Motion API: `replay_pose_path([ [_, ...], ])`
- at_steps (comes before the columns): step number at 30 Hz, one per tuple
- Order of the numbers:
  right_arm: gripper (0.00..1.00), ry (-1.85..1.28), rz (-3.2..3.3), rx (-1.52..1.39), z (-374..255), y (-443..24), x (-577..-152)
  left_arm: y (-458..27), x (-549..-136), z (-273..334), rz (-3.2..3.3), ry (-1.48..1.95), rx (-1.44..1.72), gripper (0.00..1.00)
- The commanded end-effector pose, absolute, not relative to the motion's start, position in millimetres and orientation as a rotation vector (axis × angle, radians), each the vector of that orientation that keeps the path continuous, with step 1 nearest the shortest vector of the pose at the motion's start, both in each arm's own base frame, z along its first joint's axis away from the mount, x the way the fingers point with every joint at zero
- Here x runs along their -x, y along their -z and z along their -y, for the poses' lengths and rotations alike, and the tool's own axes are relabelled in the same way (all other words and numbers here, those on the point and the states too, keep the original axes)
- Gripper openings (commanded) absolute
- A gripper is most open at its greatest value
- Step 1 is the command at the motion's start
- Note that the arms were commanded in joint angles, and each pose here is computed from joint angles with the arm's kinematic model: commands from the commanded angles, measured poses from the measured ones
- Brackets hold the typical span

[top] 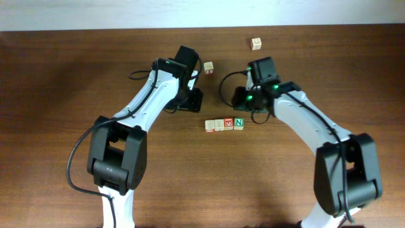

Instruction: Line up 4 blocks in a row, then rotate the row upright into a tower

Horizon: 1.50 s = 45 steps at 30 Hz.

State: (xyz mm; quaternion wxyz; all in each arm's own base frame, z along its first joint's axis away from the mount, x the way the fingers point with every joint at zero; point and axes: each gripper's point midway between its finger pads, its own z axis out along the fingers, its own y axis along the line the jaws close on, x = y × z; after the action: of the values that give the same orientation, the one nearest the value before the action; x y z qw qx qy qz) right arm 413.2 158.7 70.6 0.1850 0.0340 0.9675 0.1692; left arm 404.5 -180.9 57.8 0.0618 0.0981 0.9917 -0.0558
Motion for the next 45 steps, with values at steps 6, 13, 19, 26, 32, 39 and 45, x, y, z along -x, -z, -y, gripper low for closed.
replay_pose_path([
  [6,0.34,-0.298,-2.832,-0.131,-166.8,-11.0,-406.9,-60.9,-411.9,174.8,-2.985,0.149,-0.281,0.6],
  [13,0.33,-0.287,-2.855,-0.131,-165.4,-6.4,-402.2,-60.9,-411.8,174.9,-2.985,0.149,-0.282,0.6],
  [19,0.33,-0.351,-2.851,-0.046,-174.6,-8.5,-402.3,-60.7,-411.8,174.9,-2.985,0.148,-0.282,0.61],
  [26,0.33,-0.378,-2.861,0.023,-178.4,-8.4,-398.4,-60.3,-410.7,174.8,-2.989,0.147,-0.283,0.61],
  [32,0.43,-0.37,-2.864,-0.019,-169.9,-31.0,-407.9,-60.2,-410.6,174.9,-2.989,0.147,-0.283,0.62],
  [39,0.5,-0.364,-2.894,-0.27,-112.2,-69.1,-423.9,-60.2,-410.6,174.9,-2.989,0.147,-0.283,0.62],
  [45,0.49,-0.457,-3.096,-0.308,-95.7,-38.2,-371.8,-60.2,-410.6,174.9,-2.989,0.147,-0.284,0.63],
])
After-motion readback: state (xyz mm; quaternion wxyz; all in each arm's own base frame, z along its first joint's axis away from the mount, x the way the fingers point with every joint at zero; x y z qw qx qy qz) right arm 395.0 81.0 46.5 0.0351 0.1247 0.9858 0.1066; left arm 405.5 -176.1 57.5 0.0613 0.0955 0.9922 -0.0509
